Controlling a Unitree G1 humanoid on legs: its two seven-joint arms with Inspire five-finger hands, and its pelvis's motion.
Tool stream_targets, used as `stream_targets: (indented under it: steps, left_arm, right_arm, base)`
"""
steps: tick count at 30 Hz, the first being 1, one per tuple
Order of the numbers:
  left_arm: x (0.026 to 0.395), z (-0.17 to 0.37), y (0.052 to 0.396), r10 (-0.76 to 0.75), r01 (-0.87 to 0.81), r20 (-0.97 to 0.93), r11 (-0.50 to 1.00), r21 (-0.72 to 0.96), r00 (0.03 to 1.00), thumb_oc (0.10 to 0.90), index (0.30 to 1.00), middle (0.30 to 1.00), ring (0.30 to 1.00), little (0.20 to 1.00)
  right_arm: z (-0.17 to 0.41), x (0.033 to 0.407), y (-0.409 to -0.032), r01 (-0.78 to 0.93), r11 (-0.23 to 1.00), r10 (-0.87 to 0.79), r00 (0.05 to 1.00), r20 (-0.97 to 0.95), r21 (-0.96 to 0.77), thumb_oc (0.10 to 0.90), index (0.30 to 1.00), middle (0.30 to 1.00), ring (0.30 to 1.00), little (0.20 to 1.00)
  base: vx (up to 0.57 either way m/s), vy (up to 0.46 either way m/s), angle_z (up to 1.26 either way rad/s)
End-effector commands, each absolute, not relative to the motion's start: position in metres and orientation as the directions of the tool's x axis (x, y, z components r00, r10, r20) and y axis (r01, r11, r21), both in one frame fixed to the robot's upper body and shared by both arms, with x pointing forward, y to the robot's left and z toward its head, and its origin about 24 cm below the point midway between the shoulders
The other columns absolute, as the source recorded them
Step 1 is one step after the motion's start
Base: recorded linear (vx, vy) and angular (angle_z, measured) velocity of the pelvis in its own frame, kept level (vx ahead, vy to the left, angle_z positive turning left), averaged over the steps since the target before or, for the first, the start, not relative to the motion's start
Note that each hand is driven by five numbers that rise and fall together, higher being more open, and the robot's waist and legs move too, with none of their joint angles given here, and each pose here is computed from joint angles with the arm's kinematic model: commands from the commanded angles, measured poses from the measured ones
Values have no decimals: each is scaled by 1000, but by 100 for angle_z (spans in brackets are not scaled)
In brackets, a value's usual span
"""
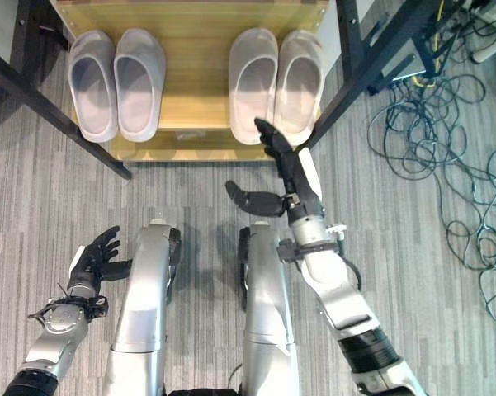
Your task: Arrange the slippers neatly on the shoe rack.
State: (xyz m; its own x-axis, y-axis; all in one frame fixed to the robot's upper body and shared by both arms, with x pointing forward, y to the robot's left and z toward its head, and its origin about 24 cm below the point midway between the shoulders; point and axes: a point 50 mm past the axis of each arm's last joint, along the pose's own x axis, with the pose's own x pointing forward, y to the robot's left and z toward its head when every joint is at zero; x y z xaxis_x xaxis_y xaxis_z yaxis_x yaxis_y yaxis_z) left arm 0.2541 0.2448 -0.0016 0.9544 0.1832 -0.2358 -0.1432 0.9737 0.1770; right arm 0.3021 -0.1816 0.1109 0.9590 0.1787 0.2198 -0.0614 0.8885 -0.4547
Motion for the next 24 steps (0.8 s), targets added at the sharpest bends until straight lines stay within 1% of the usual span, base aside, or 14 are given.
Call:
stream_targets:
  steps: [1, 2, 3, 4, 6, 7, 8, 10, 11, 12, 16, 17, 18, 24]
  left_arm:
    - [247, -2, 221, 53, -21, -186, 985, 172, 981, 800, 900, 900, 900, 900]
    - [247, -2, 222, 54, -21, -186, 985, 172, 981, 800, 900, 900, 900, 900]
    - [245, -9, 214, 27, 8, -215, 987, 160, 976, 800, 900, 900, 900, 900]
    - [245, -9, 214, 27, 8, -215, 987, 160, 976, 800, 900, 900, 900, 900]
    - [244, -14, 207, 0, 37, -237, 988, 151, 972, 800, 900, 900, 900, 900]
    - [242, -19, 203, -21, 62, -258, 986, 153, 966, 800, 900, 900, 900, 900]
    - [242, -19, 203, -21, 62, -258, 986, 153, 966, 800, 900, 900, 900, 900]
    - [239, -22, 200, -34, 77, -266, 985, 152, 963, 800, 900, 900, 900, 900]
    - [236, -24, 196, -45, 87, -271, 986, 144, 961, 800, 900, 900, 900, 900]
    - [236, -24, 196, -45, 87, -271, 986, 144, 961, 800, 900, 900, 900, 900]
    - [231, -26, 188, -64, 102, -272, 987, 127, 960, 800, 900, 900, 900, 900]
    - [229, -28, 187, -65, 105, -279, 986, 129, 958, 800, 900, 900, 900, 900]
    - [224, -29, 185, -68, 109, -278, 985, 135, 958, 800, 900, 900, 900, 900]
    - [221, -22, 174, -102, 138, -243, 981, 135, 965, 800, 900, 900, 900, 900]
  right_arm:
    - [122, 294, -175, -80, 852, 269, 915, 301, -518, 800, 900, 900, 900, 900]
    - [122, 294, -175, -80, 852, 269, 915, 301, -518, 800, 900, 900, 900, 900]
    - [87, 295, -183, -109, 842, 229, 959, 167, -528, 800, 900, 900, 900, 900]
    - [87, 295, -183, -109, 842, 229, 959, 168, -528, 800, 900, 900, 900, 900]
    - [54, 289, -190, -149, 827, 202, 979, 39, -542, 800, 900, 900, 900, 900]
    - [27, 280, -196, -182, 816, 171, 983, -73, -548, 800, 900, 900, 900, 900]
    - [27, 280, -196, -182, 816, 171, 983, -73, -548, 800, 900, 900, 900, 900]
    - [1, 268, -203, -205, 817, 129, 976, -175, -540, 800, 900, 900, 900, 900]
    - [-18, 258, -211, -221, 810, 90, 962, -257, -543, 800, 900, 900, 900, 900]
    - [-18, 258, -211, -220, 810, 90, 962, -257, -543, 800, 900, 900, 900, 900]
    - [-57, 230, -221, -237, 826, 7, 911, -412, -512, 800, 900, 900, 900, 900]
    - [-65, 222, -224, -241, 830, -12, 894, -447, -504, 800, 900, 900, 900, 900]
    - [-77, 207, -228, -255, 832, -33, 864, -503, -493, 800, 900, 900, 900, 900]
    - [-101, 176, -235, -288, 839, -69, 786, -614, -462, 800, 900, 900, 900, 900]
  base:
    - [47, -78, 4]
    - [105, -104, 5]
    - [71, -77, 9]
    - [122, -116, 23]
    - [83, -112, 34]
    - [98, -98, 22]
    - [182, -94, 13]
    - [195, -100, -8]
    - [193, -90, -9]
    - [197, -75, 3]
    - [156, -30, 3]
    - [209, -8, -6]
    - [233, -16, -4]
    - [141, -24, -5]
